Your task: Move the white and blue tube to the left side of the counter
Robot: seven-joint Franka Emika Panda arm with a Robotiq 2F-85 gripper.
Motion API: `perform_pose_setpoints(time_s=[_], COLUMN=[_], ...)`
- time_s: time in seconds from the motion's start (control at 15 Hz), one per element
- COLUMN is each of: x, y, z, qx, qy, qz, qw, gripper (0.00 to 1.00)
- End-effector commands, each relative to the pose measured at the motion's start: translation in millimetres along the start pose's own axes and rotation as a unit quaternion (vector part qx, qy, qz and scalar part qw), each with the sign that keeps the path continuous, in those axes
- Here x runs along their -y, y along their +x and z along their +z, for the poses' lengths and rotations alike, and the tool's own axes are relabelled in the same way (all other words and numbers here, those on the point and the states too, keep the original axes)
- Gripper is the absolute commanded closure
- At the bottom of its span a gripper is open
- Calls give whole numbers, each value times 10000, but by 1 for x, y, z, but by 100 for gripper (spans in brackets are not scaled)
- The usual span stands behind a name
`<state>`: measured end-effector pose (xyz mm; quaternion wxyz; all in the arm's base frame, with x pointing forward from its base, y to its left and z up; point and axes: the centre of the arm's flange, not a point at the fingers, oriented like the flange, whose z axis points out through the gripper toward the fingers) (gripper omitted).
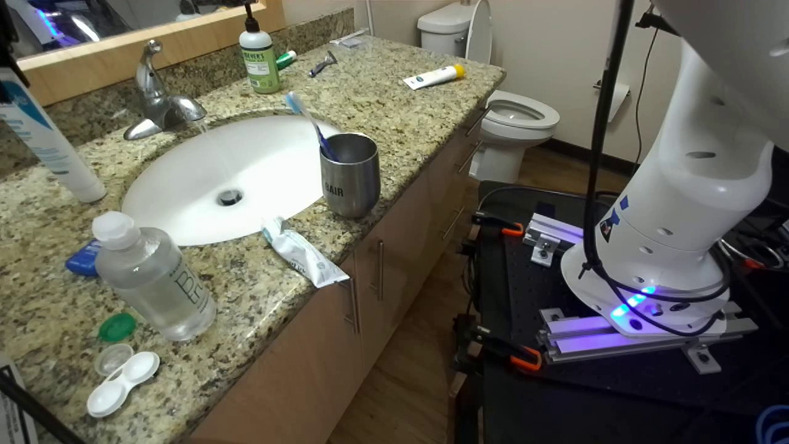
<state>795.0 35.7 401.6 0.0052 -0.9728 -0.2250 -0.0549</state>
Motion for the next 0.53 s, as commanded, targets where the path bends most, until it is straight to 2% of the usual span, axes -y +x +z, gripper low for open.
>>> perform_pose_setpoints(time_s=[0.0, 0.13, 0.2, 0.4, 0.47], x=[-14, -18, -21, -28, -28], y=[-16, -21, 1, 1, 1], z=[23, 30, 19, 28, 28], qx=[-540, -865, -601, -752, -760], qy=[595, 701, 498, 579, 586], qz=[73, 100, 170, 200, 196], qw=[9967, 9937, 9968, 9953, 9952], gripper=[28, 15, 33, 15, 15])
